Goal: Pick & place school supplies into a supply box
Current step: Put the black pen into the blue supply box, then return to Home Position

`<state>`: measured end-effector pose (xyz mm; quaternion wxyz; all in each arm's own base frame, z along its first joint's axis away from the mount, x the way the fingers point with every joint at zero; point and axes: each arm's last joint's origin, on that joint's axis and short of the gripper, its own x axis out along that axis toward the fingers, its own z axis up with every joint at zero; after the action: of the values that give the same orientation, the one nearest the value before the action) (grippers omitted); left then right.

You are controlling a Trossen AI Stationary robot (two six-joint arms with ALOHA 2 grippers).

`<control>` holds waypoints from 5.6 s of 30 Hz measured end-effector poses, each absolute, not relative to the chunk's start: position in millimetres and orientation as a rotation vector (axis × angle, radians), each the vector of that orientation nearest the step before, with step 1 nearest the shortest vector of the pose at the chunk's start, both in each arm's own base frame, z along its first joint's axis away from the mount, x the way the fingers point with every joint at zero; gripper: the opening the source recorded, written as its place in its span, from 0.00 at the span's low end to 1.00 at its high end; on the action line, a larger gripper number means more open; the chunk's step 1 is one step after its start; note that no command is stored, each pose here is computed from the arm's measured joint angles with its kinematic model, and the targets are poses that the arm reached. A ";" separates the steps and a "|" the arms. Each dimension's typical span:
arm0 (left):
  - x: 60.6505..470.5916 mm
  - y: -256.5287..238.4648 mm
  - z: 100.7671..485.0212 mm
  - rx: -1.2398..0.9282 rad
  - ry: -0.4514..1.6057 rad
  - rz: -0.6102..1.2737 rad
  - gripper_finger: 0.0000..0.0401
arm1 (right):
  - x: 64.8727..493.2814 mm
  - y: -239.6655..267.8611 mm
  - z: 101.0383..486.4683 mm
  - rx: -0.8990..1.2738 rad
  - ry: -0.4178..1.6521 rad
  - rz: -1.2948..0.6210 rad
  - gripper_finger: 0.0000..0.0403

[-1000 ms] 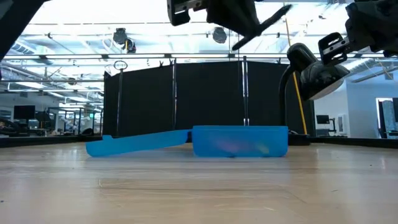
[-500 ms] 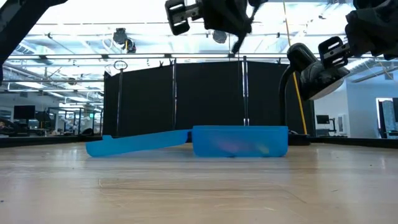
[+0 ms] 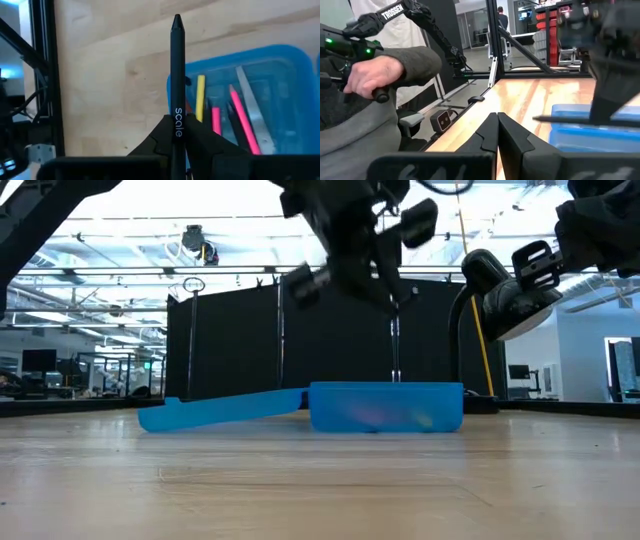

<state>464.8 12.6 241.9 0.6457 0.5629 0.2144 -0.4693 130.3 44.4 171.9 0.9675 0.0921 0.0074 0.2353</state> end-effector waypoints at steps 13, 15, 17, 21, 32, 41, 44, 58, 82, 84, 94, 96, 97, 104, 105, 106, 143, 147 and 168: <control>460.1 41.7 204.8 1.268 0.489 -1.037 0.09 | 130.4 44.4 168.2 0.167 0.049 0.473 0.00; 457.7 48.9 197.4 1.247 0.507 -1.031 0.09 | 130.3 44.4 167.3 0.167 0.058 0.472 0.00; 456.4 53.3 190.7 1.236 0.506 -1.017 0.08 | 130.3 44.4 167.3 0.167 0.058 0.471 0.00; 452.3 54.6 176.6 1.204 0.518 -1.014 0.07 | 130.3 44.4 167.7 0.167 0.054 0.471 0.00; 445.7 58.1 154.9 1.189 0.482 -1.009 0.08 | 130.3 44.3 167.9 0.167 0.053 0.470 0.00; 439.3 62.2 140.8 1.192 0.504 -0.996 0.11 | 130.4 44.2 167.9 0.167 0.052 0.467 0.00; 438.6 63.1 139.2 1.213 0.542 -0.982 0.11 | 130.4 44.3 167.9 0.167 0.052 0.467 0.00; 448.2 47.1 140.5 1.291 0.645 -0.895 0.12 | 130.4 44.2 167.9 0.167 0.052 0.467 0.00; 447.1 31.9 144.0 1.255 0.735 -0.919 0.33 | 130.4 44.2 170.1 0.169 0.029 0.469 0.00; 447.9 30.9 144.2 1.302 0.743 -0.910 0.34 | 130.4 44.2 170.5 0.169 0.024 0.469 0.00; 441.1 2.7 199.7 1.512 0.802 -0.831 0.36 | 130.3 44.3 171.3 0.184 0.019 0.473 0.00; 430.6 -5.8 227.6 1.530 0.838 -0.784 0.35 | 130.2 44.3 171.1 0.183 0.019 0.474 0.00; 423.8 -9.6 243.9 1.532 0.858 -0.754 0.34 | 130.2 44.3 171.2 0.178 0.016 0.474 0.00; 320.8 -7.1 340.9 0.931 1.168 -0.515 0.09 | 130.3 44.1 166.3 0.098 0.047 0.463 0.00; 303.7 -6.3 347.1 0.810 1.203 -0.476 0.05 | 130.5 43.6 165.6 0.083 0.051 0.444 0.00; 288.6 -6.4 351.0 0.708 1.210 -0.434 0.03 | 130.8 43.1 165.3 0.070 0.050 0.422 0.00; 111.4 -14.1 197.8 0.209 0.028 -0.229 0.00 | 123.7 -3.9 172.2 0.043 -0.006 0.121 0.00; 110.7 -9.4 181.4 0.190 0.010 -0.205 0.00 | 120.1 -7.2 176.7 0.081 -0.047 0.104 0.00; 93.9 -12.7 173.1 0.236 -0.004 -0.201 0.00 | 93.7 21.3 172.4 -0.028 -0.033 0.150 0.00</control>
<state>93.9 -12.7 173.1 0.9880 0.1177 -0.0018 -0.0999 93.7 21.3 172.4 0.9970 -0.0139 -0.0165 0.0750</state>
